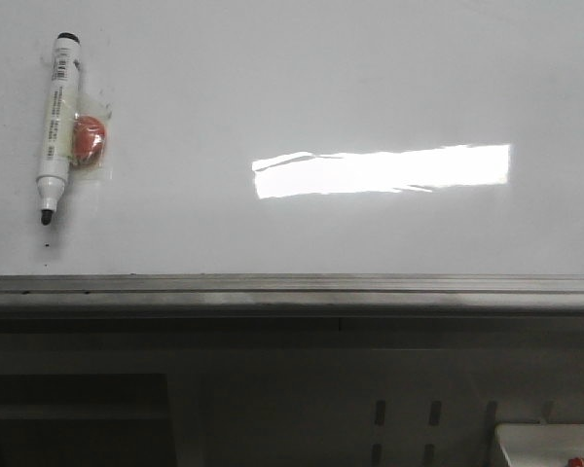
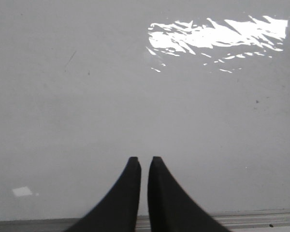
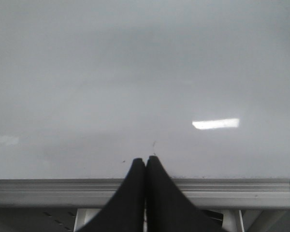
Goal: Write number 4 on whiteboard
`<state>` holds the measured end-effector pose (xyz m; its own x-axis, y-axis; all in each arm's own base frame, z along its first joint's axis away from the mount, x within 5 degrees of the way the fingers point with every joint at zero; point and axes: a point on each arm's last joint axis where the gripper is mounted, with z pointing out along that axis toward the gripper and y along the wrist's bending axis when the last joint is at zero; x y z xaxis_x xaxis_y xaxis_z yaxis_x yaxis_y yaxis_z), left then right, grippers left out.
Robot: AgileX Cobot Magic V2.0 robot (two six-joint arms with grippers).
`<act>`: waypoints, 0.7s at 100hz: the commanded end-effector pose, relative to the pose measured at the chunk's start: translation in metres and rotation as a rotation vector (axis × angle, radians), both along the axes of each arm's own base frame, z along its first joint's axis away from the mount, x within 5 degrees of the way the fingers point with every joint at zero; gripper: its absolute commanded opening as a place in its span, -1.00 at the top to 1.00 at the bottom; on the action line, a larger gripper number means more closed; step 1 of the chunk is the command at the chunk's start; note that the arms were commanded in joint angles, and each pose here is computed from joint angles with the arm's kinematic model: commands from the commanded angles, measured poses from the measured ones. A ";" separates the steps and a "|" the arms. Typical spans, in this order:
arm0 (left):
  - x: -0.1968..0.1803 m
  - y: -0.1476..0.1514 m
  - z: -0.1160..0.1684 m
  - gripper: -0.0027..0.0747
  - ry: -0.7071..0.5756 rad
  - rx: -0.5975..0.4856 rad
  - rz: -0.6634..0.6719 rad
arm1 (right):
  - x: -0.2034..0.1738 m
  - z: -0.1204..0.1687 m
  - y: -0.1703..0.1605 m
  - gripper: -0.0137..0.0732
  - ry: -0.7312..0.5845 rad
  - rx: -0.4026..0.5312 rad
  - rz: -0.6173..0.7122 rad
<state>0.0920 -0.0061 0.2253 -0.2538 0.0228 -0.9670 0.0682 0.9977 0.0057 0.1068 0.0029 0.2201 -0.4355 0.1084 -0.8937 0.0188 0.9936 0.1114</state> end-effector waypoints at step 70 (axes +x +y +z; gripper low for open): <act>0.032 -0.075 0.042 -0.08 -0.102 -0.163 -0.465 | 0.012 0.017 -0.002 0.83 -0.103 -0.007 -0.019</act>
<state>0.1187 -0.0680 0.2519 -0.2150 0.0335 -0.9760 0.4750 0.8769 -0.0745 0.1120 0.0025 0.2186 -0.4390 0.1114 -0.8915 0.0250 0.9934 0.1118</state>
